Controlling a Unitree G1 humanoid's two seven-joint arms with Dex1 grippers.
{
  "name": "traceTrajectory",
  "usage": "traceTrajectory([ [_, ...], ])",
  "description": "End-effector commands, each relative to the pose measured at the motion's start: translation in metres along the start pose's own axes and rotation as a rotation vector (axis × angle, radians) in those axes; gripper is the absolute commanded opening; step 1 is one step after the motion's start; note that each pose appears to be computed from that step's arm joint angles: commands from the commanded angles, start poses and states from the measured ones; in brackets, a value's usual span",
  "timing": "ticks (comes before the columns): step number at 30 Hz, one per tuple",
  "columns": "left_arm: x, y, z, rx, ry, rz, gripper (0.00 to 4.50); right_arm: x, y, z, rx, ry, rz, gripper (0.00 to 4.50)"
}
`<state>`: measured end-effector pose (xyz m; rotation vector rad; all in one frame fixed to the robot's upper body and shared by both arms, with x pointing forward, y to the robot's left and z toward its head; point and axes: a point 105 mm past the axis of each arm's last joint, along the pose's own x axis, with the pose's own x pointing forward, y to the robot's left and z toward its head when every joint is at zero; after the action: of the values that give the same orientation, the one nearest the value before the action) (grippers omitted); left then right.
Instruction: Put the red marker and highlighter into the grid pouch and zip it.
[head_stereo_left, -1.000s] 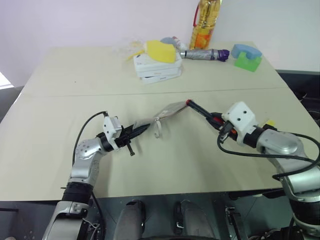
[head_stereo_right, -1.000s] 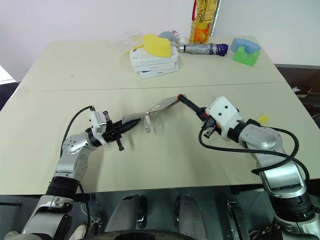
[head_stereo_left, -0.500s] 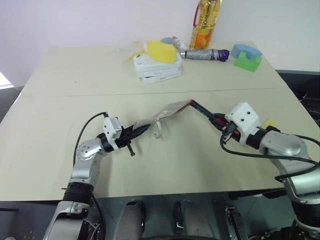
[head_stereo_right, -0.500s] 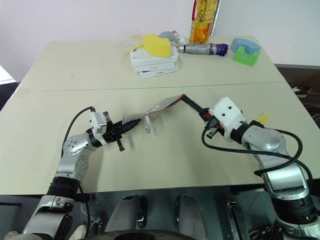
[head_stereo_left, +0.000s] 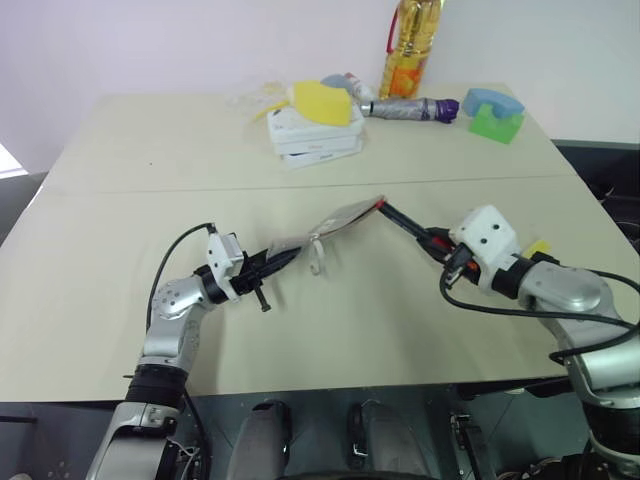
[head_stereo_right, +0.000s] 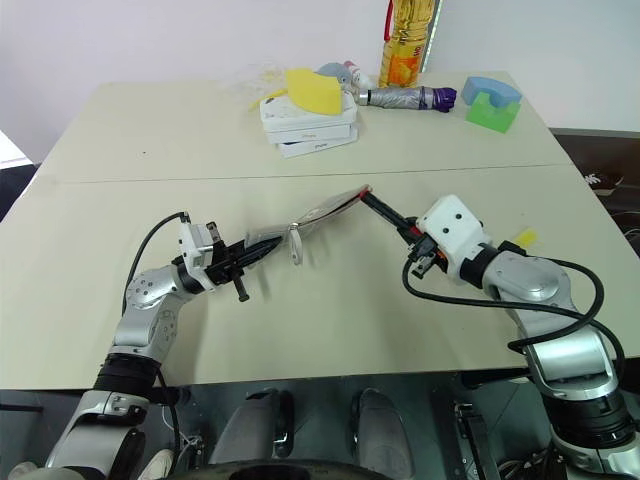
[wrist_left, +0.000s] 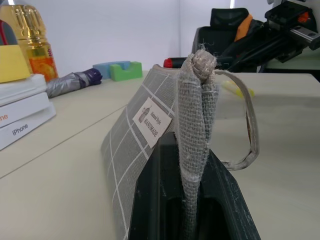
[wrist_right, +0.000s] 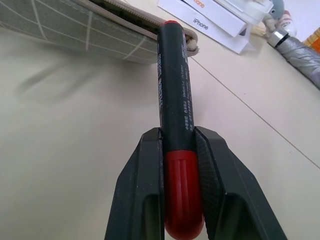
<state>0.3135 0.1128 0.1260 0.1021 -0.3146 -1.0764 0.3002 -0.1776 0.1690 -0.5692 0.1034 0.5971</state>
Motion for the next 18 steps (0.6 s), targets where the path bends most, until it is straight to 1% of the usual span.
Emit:
traceTrajectory([
  [1,0.004,-0.005,0.010,0.030,-0.025,-0.038,0.00,-0.003,0.000,0.015,-0.060,-0.041,0.002,0.35],
  [5,0.004,-0.006,0.010,0.032,-0.023,-0.049,0.00,-0.004,0.001,0.014,-0.081,-0.029,0.013,0.35],
  [12,0.005,-0.012,0.012,0.054,-0.012,-0.105,0.00,-0.008,0.003,0.015,-0.196,0.018,0.064,0.35],
  [18,0.004,-0.018,0.015,0.099,0.010,-0.202,0.00,-0.010,0.012,0.008,-0.347,0.088,0.156,0.35],
])
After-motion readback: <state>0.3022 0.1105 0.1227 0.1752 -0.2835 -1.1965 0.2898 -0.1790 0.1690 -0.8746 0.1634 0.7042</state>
